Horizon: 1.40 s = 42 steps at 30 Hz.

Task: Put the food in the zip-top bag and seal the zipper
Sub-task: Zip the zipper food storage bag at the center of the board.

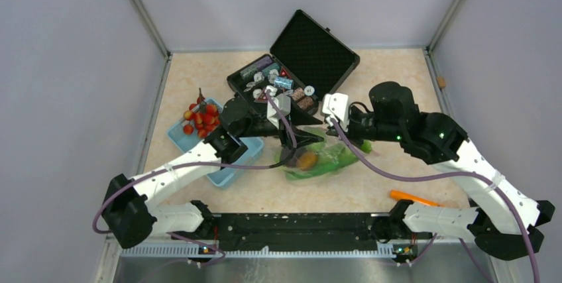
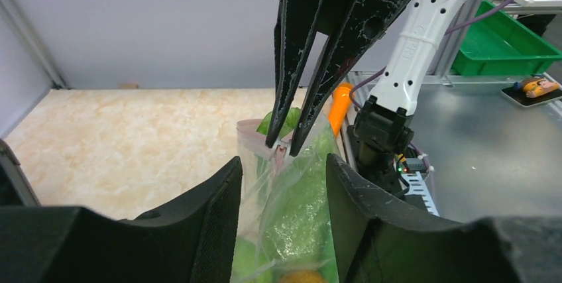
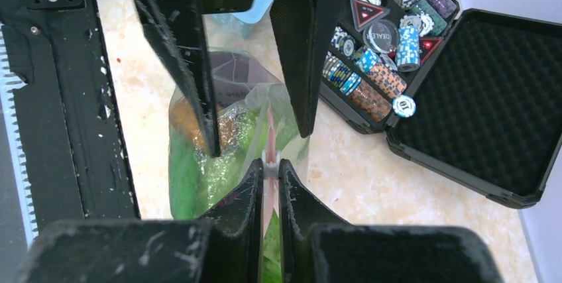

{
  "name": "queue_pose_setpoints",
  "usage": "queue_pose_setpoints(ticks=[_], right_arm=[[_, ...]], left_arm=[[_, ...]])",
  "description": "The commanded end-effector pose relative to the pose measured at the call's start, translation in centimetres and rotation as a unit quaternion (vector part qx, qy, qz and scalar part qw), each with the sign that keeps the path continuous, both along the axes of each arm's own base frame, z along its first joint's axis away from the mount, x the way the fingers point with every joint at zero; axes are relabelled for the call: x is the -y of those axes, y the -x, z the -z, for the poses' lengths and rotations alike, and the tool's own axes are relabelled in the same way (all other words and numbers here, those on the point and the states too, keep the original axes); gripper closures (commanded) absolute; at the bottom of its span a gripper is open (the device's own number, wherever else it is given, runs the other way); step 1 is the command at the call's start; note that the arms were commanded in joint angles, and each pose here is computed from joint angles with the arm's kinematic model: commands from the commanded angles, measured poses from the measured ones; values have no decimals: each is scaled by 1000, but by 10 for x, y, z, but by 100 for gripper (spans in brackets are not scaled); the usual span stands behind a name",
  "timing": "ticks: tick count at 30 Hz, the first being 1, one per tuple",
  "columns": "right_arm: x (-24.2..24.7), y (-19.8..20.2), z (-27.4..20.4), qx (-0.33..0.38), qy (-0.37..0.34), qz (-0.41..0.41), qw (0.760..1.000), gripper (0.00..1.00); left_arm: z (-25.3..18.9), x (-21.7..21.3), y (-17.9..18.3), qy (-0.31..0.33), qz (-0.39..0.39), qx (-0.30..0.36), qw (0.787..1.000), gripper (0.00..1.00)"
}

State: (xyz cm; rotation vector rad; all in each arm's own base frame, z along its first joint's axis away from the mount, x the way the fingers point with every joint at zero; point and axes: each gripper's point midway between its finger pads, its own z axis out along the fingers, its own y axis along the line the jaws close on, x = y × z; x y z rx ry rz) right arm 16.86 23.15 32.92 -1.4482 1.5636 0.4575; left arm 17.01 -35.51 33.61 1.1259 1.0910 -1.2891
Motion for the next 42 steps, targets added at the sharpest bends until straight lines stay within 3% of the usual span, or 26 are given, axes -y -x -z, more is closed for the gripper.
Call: queue_pose_setpoints(ticks=[1,9,12,13,25,35,36,38,42], right_arm=[[-3,7,-32,29,-46,-16,998,100],[-3,10,-34,29,-52,-21,998,100],[-2,10,-32,28,-52,-20,998,100],[-2,10,-32,28,-51,-18,998,100],[16,-3,11,-16,42,37,998,100],[16,-1,0,-4,26,36,999,100],[15,1,-5,2,14,27,1000,100],[11,4,-16,15,-11,13,1000,100],[11,5,-19,18,-16,12,1000,100]], left_arm=[[-13,4,3,13,23,13,1000,54],[-7,10,1,8,25,8,1000,72],[-7,14,3,6,40,11,999,99],[-7,14,1,7,35,11,999,100],[-39,-8,-29,56,-127,21,990,100],[-34,0,-16,55,-89,21,994,100],[-34,1,-9,50,-69,23,996,95],[-31,5,2,32,-31,22,999,58],[-35,3,16,50,2,19,999,49]])
